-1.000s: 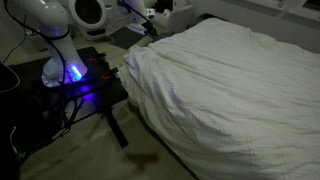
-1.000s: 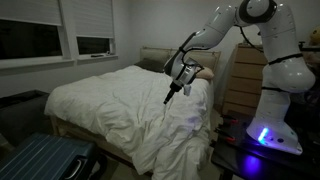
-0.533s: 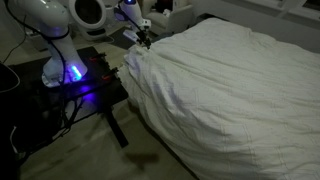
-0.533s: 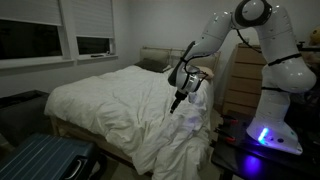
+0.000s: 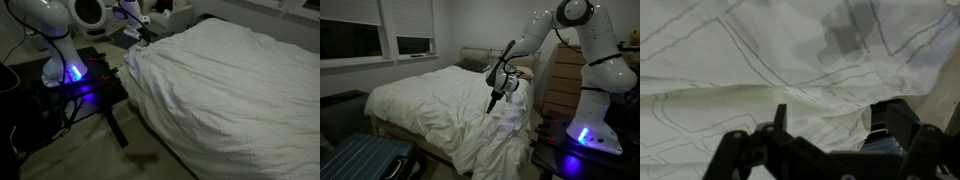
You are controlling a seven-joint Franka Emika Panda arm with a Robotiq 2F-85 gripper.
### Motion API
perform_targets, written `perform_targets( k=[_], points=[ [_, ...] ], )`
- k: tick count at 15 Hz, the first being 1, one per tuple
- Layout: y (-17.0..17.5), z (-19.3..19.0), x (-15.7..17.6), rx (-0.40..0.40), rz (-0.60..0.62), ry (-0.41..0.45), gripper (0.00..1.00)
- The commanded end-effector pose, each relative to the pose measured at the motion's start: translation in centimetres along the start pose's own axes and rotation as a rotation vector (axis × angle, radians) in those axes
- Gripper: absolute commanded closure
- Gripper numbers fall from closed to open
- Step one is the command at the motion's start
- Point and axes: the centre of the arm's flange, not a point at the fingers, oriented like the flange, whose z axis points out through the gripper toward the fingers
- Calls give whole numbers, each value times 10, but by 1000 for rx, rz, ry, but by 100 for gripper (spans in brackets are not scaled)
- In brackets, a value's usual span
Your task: Spread the bed fully
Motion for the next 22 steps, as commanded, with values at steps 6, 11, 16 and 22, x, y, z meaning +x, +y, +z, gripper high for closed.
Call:
perform_targets(
  k=[6,11,16,22],
  points=[
    [4,17,10,128,-99,-95,0],
    [21,29,12,222,-254,-233,0],
    [24,38,5,188,-298,-258,0],
    [28,34,13,203,-454,-330,0]
  ],
)
